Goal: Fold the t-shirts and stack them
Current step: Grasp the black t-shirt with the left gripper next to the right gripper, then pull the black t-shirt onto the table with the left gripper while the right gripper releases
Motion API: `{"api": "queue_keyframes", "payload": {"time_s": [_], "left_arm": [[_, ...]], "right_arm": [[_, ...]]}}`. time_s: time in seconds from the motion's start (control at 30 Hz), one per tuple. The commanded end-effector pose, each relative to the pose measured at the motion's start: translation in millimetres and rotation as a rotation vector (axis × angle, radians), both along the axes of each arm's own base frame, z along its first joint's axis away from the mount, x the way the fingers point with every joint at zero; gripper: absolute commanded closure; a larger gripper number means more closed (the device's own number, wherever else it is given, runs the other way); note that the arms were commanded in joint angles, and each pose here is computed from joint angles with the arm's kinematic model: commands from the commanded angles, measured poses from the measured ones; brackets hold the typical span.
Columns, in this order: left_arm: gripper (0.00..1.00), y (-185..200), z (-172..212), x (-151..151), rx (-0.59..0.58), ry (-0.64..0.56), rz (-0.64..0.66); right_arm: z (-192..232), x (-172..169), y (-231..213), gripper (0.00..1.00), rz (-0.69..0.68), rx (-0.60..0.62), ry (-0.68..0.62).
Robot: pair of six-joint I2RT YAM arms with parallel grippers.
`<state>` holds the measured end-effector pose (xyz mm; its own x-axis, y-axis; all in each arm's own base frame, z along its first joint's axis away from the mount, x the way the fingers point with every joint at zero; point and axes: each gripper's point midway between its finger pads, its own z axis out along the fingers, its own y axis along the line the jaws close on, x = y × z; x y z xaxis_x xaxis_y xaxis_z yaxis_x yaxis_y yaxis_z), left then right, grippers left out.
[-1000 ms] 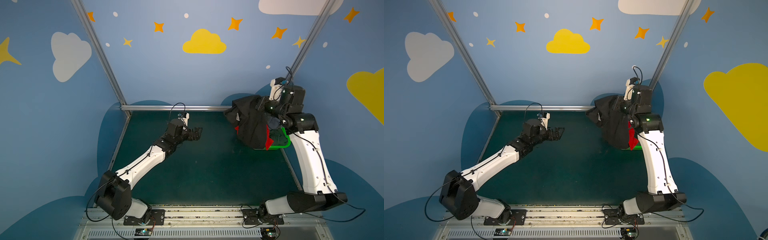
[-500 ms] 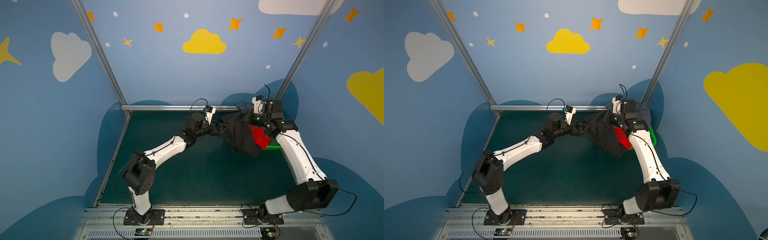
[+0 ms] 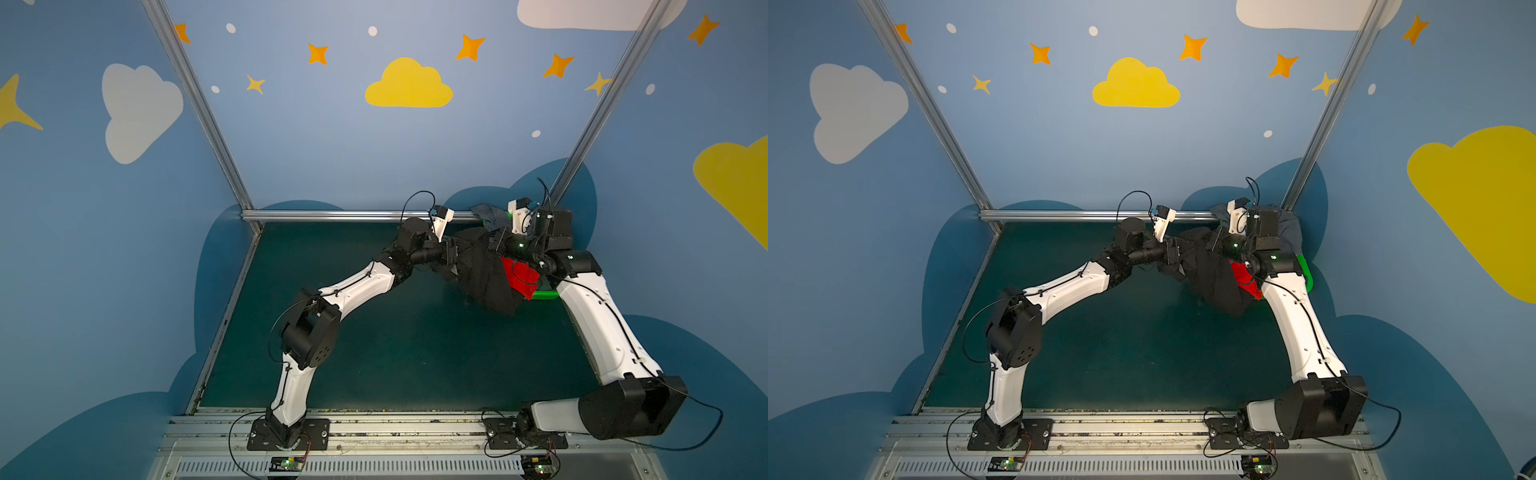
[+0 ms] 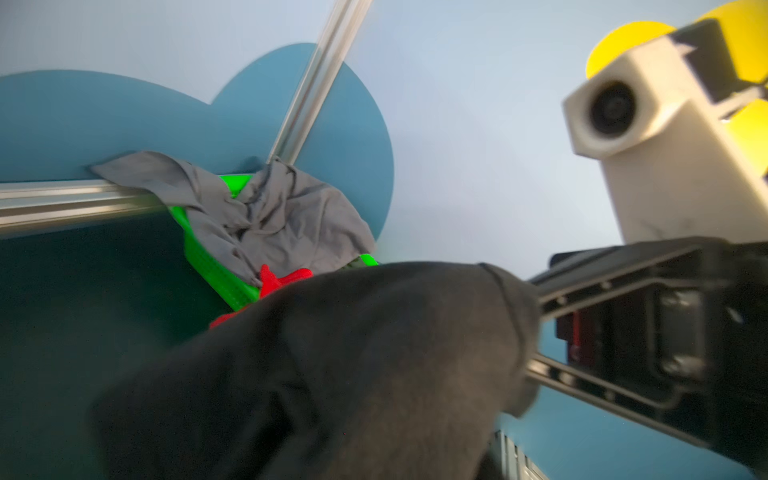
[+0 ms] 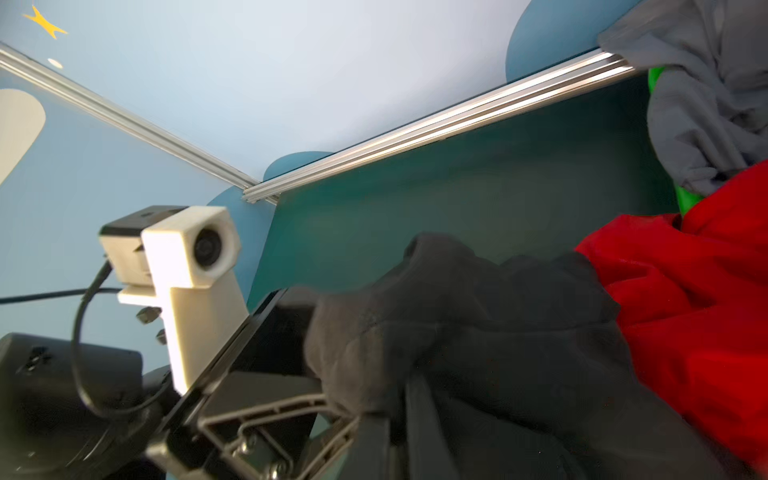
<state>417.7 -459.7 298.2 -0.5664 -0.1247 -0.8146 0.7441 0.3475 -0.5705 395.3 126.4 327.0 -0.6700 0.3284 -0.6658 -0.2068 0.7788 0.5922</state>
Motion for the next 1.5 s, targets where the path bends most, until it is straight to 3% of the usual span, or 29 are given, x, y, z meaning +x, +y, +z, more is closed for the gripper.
{"api": "queue_keyframes", "payload": {"time_s": [0.0,0.07,0.13,0.23,0.33,0.47,0.67,0.73,0.83,0.97,1.07,1.27,1.47], "left_arm": [[0.97,3,18,-3,-0.012,0.007,-0.005],[0.97,10,23,-3,0.000,-0.006,0.020],[0.97,20,30,-6,0.022,-0.032,0.056],[0.97,40,41,-11,0.056,-0.078,0.122],[0.97,58,52,-18,0.082,-0.118,0.176],[0.97,68,55,-24,0.090,-0.142,0.191],[0.97,65,46,-23,0.101,-0.115,0.173],[0.97,66,46,-23,0.104,-0.117,0.174],[0.97,71,49,-21,0.121,-0.126,0.194],[0.97,85,50,-18,0.144,-0.135,0.238],[0.97,103,48,-16,0.214,-0.157,0.312],[0.97,166,52,-8,0.305,-0.194,0.586],[0.97,205,50,-10,0.399,-0.227,0.690]], "right_arm": [[7,3,-18,0.84,-0.067,0.022,-0.024],[0,5,-36,0.69,-0.127,0.005,-0.004],[-20,5,-63,0.47,-0.248,-0.069,0.068],[-51,-1,-104,0.32,-0.410,-0.182,0.209],[-83,-4,-123,0.30,-0.469,-0.250,0.302],[-118,3,-116,0.28,-0.403,-0.264,0.374],[-181,4,-124,0.26,-0.374,-0.407,0.583],[-191,9,-122,0.35,-0.353,-0.414,0.606],[-191,16,-124,0.72,-0.361,-0.416,0.590],[-180,25,-139,0.99,-0.423,-0.438,0.555],[-166,32,-147,1.00,-0.454,-0.441,0.533],[-143,45,-171,1.00,-0.533,-0.436,0.497],[-133,56,-193,0.91,-0.597,-0.412,0.478]]}}
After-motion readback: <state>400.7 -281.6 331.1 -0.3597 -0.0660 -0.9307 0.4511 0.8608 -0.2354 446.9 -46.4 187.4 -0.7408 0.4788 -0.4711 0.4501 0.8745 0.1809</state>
